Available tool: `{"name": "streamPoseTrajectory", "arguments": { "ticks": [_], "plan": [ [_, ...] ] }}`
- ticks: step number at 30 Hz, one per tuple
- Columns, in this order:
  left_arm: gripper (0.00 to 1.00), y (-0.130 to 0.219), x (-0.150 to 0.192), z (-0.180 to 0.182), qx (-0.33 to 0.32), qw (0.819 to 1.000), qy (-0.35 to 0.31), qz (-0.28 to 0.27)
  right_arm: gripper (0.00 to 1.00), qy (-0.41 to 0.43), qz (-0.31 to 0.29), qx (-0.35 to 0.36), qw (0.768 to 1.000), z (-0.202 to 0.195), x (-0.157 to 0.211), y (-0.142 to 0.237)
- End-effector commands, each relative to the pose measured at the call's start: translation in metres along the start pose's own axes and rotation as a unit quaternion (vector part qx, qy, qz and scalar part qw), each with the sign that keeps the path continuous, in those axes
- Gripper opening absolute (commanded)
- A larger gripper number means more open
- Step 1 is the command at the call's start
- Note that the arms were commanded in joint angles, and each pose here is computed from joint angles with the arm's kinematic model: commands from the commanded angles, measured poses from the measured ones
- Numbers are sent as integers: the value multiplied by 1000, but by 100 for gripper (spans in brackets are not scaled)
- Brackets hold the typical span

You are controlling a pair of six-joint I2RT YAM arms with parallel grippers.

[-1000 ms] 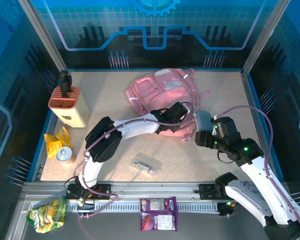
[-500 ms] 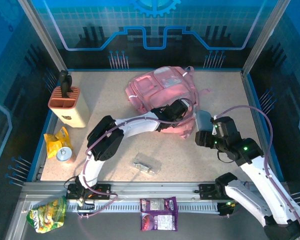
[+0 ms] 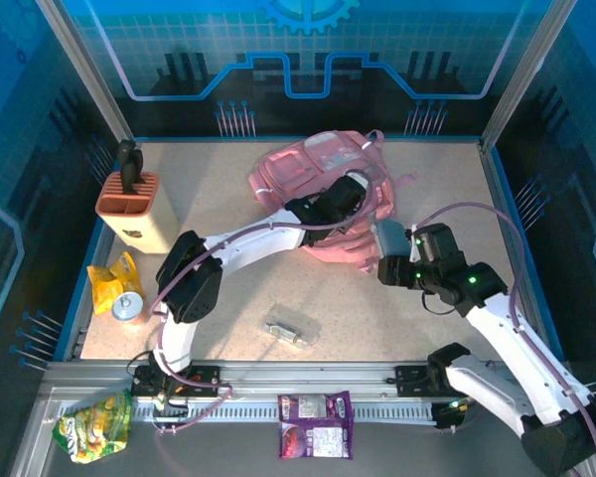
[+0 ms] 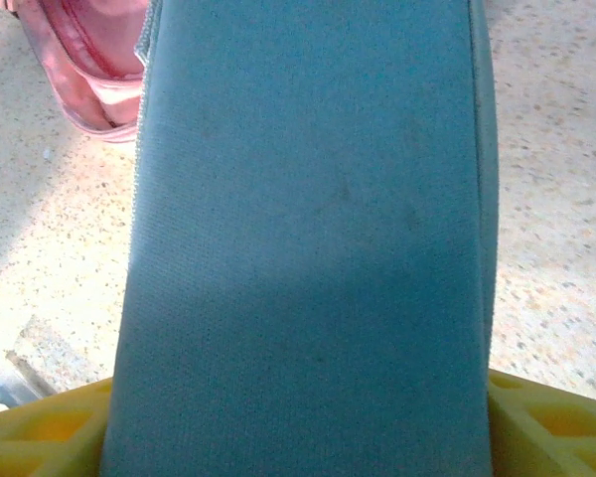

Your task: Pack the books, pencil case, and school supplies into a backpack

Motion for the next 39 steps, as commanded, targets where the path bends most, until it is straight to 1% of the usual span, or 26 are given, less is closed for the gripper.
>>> {"name": "streamPoseTrajectory", "arguments": {
  "ticks": [1, 8, 12, 15, 18, 24, 26, 30, 32, 34, 36, 39],
  "plan": [
    [0, 36, -31, 12, 4, 998, 53, -32, 71, 14, -39, -34, 999, 8, -19, -17],
    [0, 62, -34, 23, 8, 996, 85, -36, 69, 39, -81, -67, 994, 20, -54, -60],
    [0, 75, -32, 28, 16, 994, 104, -33, 69, 57, -112, -81, 989, 27, -75, -78],
    [0, 85, -31, 33, 19, 991, 126, -30, 68, 71, -114, -81, 988, 29, -83, -97],
    [0, 93, -30, 32, 41, 989, 142, -30, 68, 88, -120, -86, 985, 33, -90, -114],
    [0, 97, -30, 34, 44, 987, 152, -25, 75, 118, -115, -81, 983, 37, -104, -136],
    [0, 98, -29, 34, 45, 987, 155, -26, 83, 117, -103, -81, 984, 39, -109, -136],
    [0, 98, -29, 35, 45, 986, 159, -22, 90, 112, -109, -86, 984, 41, -100, -120],
    [0, 97, -28, 37, 45, 985, 163, -20, 94, 96, -98, -75, 988, 34, -85, -112],
    [0, 96, -28, 36, 52, 985, 166, -16, 95, 83, -89, -73, 990, 30, -74, -106],
    [0, 95, -28, 34, 61, 984, 168, -12, 92, 57, -78, -72, 993, 26, -59, -100],
    [0, 95, -27, 34, 63, 984, 168, -11, 83, 26, -52, -76, 995, 23, -36, -98]
  ]
}}
Point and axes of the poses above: each hand's point on the last joint's axis, 136 mm out from that joint toward the fingers, its own y axis back along the fingers, its own z axis along the line the jaws close on, x = y × z, the point moved 6 cm from there along y, back along the fingers, and after that the axes turned 9 degrees about y, right-handed, at the moved point
